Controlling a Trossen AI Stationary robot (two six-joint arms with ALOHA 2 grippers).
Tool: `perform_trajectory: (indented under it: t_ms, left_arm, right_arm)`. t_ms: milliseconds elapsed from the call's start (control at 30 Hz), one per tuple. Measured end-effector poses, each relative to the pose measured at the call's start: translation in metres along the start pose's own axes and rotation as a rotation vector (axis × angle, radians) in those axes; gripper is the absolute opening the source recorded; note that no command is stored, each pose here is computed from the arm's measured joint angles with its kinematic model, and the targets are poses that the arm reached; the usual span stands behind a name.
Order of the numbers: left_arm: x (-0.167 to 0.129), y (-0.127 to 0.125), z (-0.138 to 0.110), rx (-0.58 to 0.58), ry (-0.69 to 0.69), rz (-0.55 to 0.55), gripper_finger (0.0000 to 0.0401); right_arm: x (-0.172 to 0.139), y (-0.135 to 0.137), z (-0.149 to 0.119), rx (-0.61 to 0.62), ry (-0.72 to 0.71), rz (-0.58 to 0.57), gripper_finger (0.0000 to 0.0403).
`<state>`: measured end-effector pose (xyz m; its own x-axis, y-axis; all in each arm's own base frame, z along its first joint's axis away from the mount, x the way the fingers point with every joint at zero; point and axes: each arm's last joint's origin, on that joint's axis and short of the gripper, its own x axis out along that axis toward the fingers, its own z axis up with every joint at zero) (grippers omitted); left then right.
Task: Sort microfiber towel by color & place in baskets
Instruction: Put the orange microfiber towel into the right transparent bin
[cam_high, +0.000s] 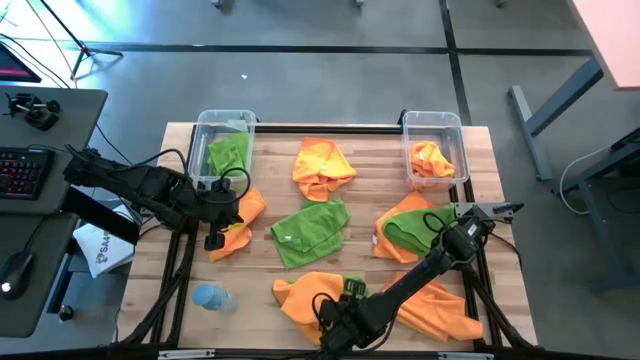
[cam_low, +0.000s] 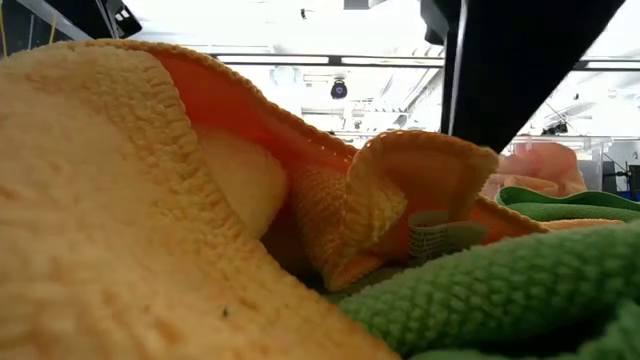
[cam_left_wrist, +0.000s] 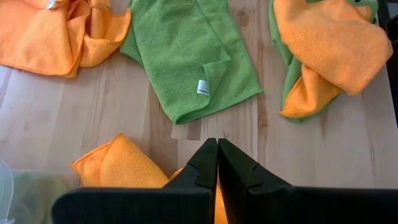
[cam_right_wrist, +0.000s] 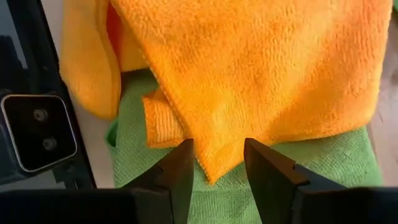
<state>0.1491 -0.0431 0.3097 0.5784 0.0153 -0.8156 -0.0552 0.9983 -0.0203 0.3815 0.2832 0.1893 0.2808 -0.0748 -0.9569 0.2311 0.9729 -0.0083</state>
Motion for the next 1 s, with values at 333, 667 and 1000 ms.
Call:
perform_trajectory:
  t_ms: [333,667,1000]
  left_arm:
    - [0.000,0.000,0.000,0.009,0.000,0.000,0.0000]
    - [0.000,0.000,0.000,0.035,0.000,0.000,0.0000]
    - [0.000,0.000,0.000,0.036,0.001,0.000,0.0000]
  right_arm:
    - [0.029,0.006,-0.007,-0.015,0.071,-0.014,0.0138]
    - [0.031,0.004,-0.006,0.025,0.038,-0.052,0.0093]
    - [0.010,0.002,-0.001,0.079,-0.009,-0.028,0.0008]
